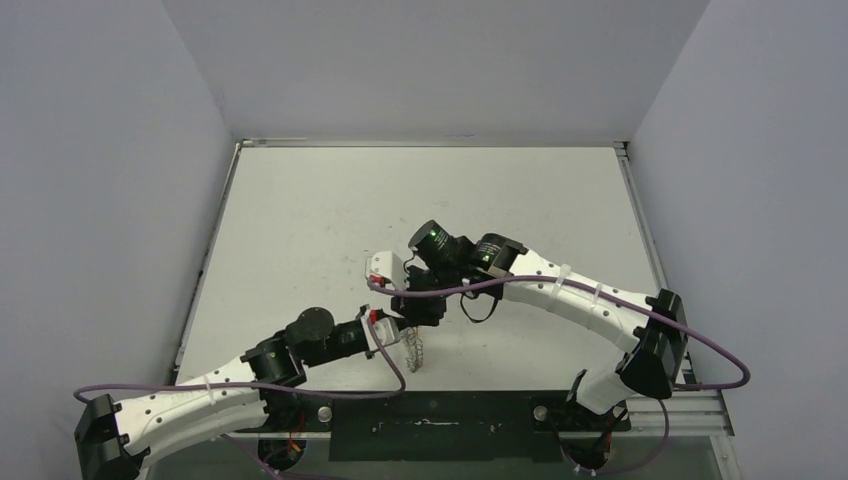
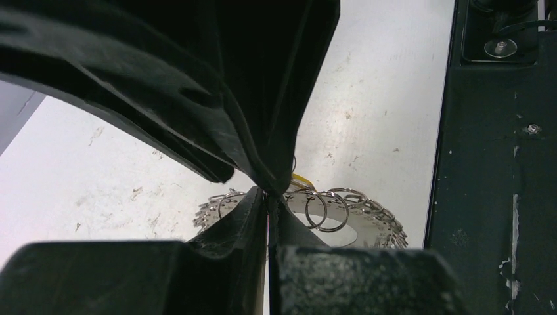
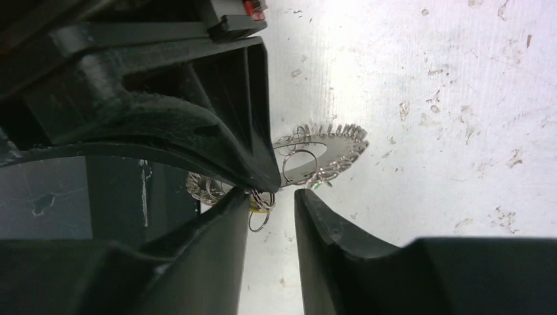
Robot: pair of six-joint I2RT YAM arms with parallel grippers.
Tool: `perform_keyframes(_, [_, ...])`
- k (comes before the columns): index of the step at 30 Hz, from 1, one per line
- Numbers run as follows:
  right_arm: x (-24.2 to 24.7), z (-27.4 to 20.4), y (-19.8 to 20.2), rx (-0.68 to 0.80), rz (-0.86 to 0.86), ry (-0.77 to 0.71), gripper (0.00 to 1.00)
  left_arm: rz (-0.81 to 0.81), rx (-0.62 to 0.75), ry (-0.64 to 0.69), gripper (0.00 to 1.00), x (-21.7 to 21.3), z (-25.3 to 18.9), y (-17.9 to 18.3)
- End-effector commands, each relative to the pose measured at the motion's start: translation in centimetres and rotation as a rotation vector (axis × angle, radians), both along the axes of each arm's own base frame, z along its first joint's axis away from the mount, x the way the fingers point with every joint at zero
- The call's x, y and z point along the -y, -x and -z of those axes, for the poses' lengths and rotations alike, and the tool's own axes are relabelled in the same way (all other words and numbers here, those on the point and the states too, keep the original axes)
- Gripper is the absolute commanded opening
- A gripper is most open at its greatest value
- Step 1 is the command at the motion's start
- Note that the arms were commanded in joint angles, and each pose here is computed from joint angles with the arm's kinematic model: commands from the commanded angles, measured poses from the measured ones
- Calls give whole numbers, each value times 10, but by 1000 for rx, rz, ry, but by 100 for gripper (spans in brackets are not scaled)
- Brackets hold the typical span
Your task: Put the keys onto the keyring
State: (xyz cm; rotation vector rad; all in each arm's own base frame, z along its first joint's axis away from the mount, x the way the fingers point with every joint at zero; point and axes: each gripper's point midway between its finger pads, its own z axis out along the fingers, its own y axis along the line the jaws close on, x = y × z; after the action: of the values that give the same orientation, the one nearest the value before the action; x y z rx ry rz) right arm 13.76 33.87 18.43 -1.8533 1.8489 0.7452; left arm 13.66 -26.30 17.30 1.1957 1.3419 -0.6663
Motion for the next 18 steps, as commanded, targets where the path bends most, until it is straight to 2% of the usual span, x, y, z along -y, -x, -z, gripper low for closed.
perform_keyframes(1, [-12,-34,-20,71,58,-188,40,-4,36,145,0,5,-27,0])
perform_keyframes(4, [-7,-43,-27,52,91,-272,52,-12,49,209,0,5,-33,-1])
perform_keyframes(9, [2,-49,-26,19,112,-354,58,-21,87,324,0,0,-44,0])
perform_keyframes(13, [2,-54,-22,-11,137,-407,59,-15,129,439,0,-4,-57,4])
perform_keyframes(18, [1,-62,-18,-62,203,-478,57,-13,155,491,0,-8,-62,6])
